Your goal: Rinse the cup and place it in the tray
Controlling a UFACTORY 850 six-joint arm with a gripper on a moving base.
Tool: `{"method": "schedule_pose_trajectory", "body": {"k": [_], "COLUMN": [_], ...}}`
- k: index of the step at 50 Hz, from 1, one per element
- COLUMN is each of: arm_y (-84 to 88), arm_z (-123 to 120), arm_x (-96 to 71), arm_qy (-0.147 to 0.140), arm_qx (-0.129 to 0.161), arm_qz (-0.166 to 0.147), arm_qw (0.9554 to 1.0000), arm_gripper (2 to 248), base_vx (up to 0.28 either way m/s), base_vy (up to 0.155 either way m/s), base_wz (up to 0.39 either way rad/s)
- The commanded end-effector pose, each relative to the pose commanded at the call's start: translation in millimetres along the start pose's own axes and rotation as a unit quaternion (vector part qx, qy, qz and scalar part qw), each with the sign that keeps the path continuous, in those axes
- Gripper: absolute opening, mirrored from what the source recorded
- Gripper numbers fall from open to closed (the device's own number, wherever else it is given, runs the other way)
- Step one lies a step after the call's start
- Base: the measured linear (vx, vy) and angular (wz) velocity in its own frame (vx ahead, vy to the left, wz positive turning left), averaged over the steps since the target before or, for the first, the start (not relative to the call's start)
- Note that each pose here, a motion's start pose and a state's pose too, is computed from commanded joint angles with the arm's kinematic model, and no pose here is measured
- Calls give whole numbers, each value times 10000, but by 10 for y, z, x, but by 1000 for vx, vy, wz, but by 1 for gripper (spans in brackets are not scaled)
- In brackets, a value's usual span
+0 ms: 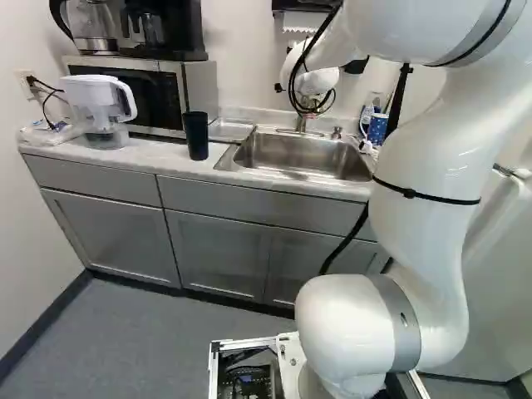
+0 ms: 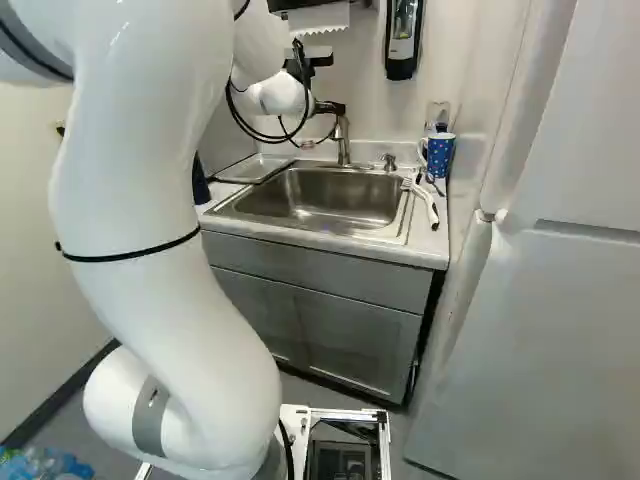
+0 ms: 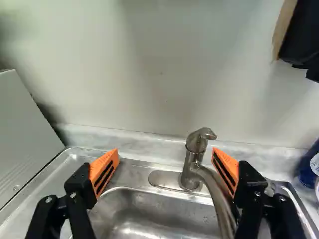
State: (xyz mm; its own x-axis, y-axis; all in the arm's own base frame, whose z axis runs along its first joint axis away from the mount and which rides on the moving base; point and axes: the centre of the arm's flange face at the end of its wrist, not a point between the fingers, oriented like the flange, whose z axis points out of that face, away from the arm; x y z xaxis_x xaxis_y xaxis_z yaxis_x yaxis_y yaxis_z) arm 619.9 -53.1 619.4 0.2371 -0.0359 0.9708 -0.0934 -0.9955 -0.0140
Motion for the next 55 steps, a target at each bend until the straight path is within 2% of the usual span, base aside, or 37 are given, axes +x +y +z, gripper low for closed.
{"method": "schedule_pose_trajectory", "body": {"k": [15, 43, 55], "arm_y": [5, -28, -33], "arm_z": [225, 622, 673], "arm_x": [13, 68, 88], "arm_qy": [-87, 17, 111], "arm_qx": [-4, 19, 22], "arm_qz": [1, -3, -4], "arm_qw": [10000, 10000, 9999], "arm_gripper": [247, 247, 247], "base_vx": [0, 0, 0], "base_vy": [0, 0, 0], "base_wz": [0, 0, 0]}}
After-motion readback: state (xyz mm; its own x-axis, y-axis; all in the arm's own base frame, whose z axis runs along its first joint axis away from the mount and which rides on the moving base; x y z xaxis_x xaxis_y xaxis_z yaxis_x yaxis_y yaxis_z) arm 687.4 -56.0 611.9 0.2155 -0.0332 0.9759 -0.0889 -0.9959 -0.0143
